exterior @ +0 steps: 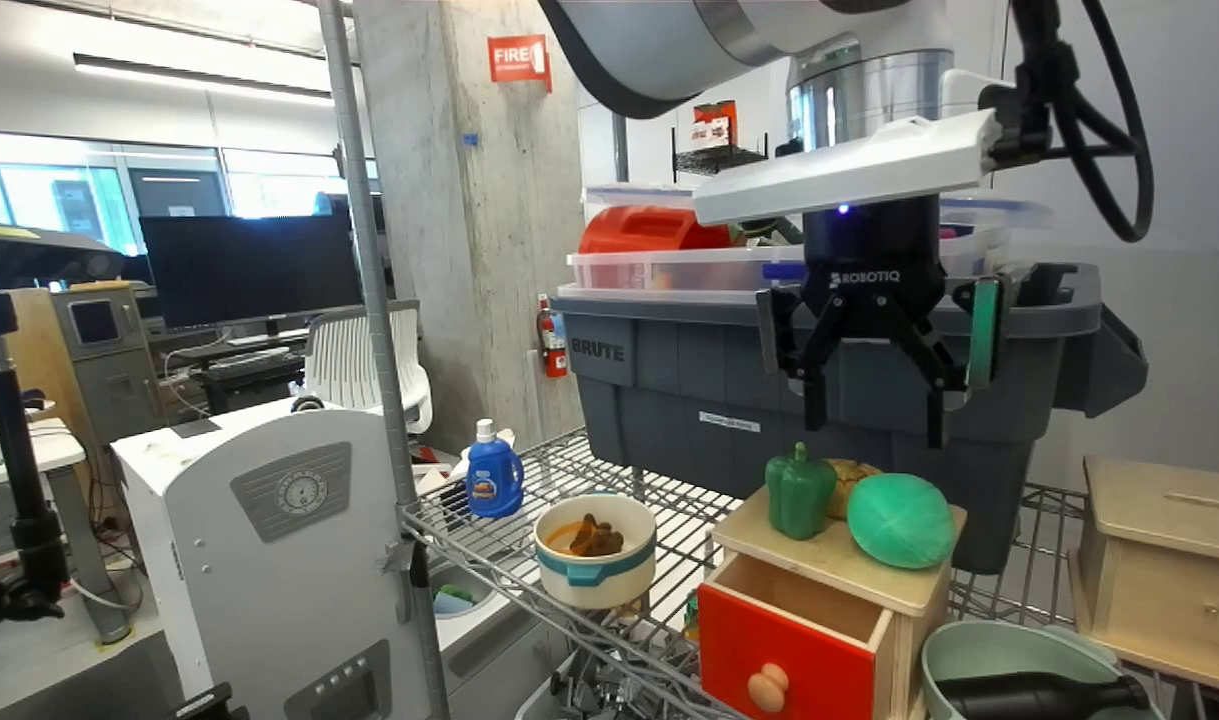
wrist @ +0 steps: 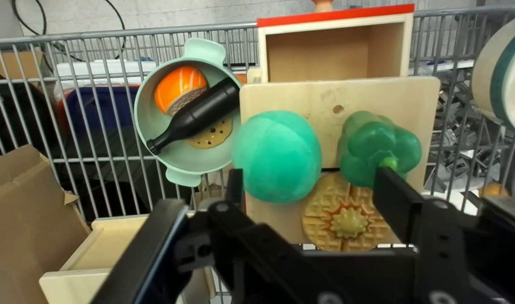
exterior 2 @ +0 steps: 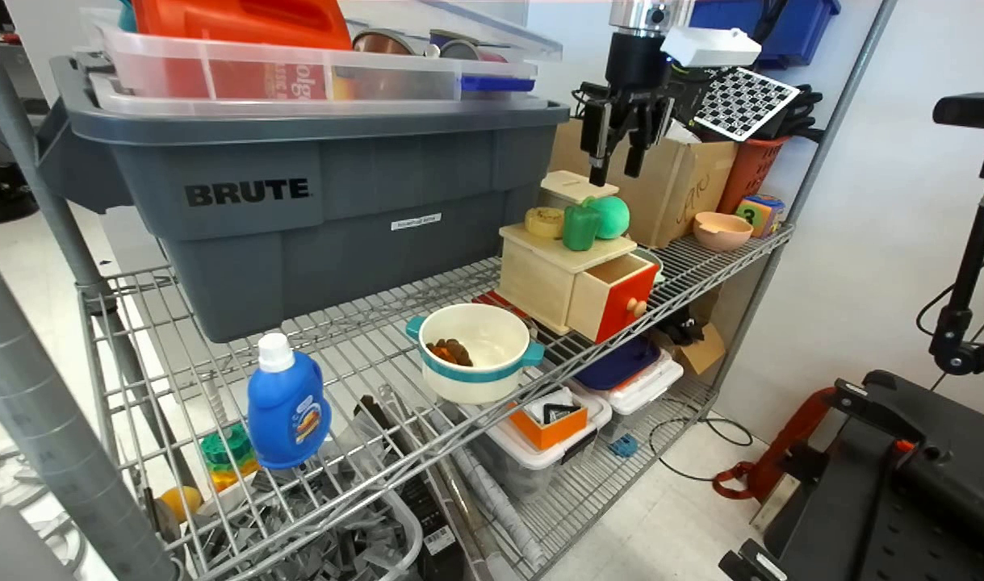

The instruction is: Put the turquoise object in the pot on top of the chest drawer

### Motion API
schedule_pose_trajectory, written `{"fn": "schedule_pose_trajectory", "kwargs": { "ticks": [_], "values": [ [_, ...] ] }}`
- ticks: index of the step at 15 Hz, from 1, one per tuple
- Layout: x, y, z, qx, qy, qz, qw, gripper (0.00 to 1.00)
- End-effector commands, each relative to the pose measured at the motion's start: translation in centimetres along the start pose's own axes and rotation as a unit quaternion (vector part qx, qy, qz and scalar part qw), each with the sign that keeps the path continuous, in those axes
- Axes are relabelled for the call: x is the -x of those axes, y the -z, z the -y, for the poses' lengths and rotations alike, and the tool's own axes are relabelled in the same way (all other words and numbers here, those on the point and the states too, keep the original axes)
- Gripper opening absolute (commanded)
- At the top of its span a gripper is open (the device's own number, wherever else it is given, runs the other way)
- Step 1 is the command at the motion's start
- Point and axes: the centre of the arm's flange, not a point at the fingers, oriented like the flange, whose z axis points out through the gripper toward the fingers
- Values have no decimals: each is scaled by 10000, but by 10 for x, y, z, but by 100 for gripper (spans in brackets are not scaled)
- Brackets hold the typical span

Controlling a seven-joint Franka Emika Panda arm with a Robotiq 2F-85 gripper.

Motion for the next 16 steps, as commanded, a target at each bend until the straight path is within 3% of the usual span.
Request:
{"fn": "schedule_pose_trajectory", "kwargs": {
  "ticks": [1,12,16],
  "values": [
    [29,10,24,-200,183,18,9996,100],
    [88,17,72,-488,246,239,9982,100],
    [125,13,89,-556,219,394,9974,100]
  ]
}}
